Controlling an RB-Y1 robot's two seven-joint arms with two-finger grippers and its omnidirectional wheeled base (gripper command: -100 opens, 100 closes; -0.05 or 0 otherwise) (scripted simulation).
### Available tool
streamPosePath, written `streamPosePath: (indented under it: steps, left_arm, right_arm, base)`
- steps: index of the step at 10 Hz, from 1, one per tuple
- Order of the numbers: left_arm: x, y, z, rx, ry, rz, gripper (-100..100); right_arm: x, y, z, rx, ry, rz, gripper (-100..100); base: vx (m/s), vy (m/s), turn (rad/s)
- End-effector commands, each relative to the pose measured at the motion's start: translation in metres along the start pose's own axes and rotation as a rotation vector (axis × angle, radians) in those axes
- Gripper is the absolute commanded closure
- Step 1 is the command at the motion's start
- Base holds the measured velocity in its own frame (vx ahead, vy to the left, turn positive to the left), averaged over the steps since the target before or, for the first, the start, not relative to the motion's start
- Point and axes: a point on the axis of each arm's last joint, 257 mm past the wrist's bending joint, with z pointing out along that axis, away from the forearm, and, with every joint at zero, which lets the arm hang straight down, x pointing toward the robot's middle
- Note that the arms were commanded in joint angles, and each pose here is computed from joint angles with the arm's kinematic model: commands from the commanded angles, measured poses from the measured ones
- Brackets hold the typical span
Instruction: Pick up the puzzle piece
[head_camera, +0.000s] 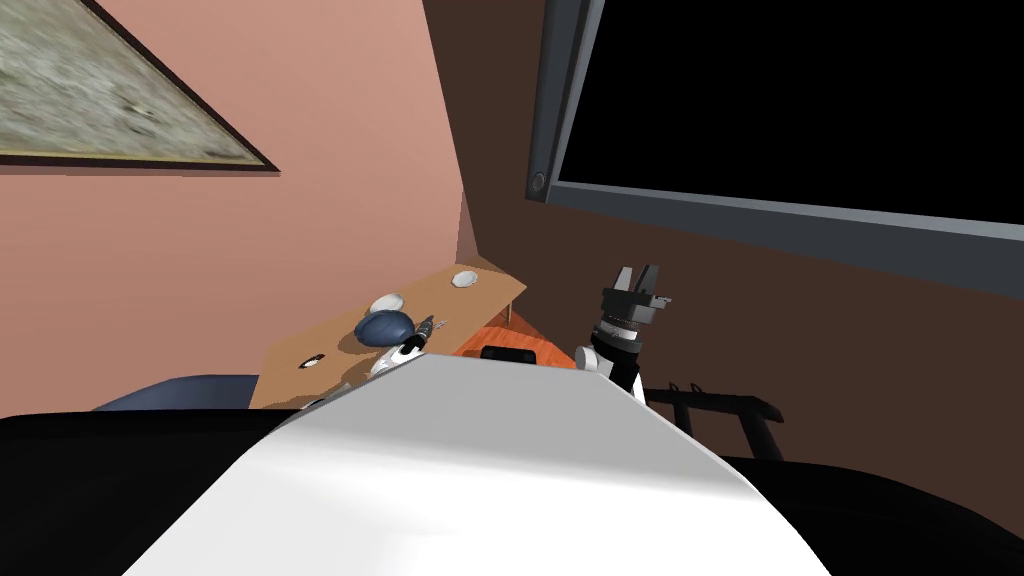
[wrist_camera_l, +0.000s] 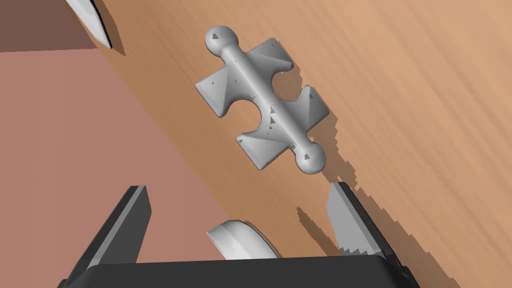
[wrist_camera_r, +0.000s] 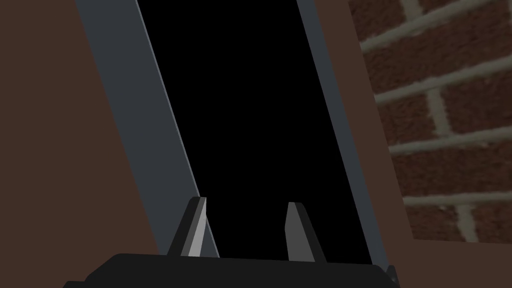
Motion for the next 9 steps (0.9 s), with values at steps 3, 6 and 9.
streamPosePath:
  steps: [3,6,9]
  left_arm:
    - [-0.013,0.020,-0.018,0.017,0.016,0.004,-100]
    - [-0.022,0.033,-0.031,0.023,0.033,0.009,-100]
    - [-0.042,0.070,-0.058,-0.015,0.060,0.023,-100]
  right_arm:
    - [0.000,0.000,0.000,0.000,0.000,0.000,0]
    - [0.000,0.000,0.000,0.000,0.000,0.000,0]
    - [0.000,0.000,0.000,0.000,0.000,0.000,0]
  base:
    - [0.127,-0.066,0.043]
    - [0.068,-0.033,0.027]
    - [0.140,-0.063,0.043]
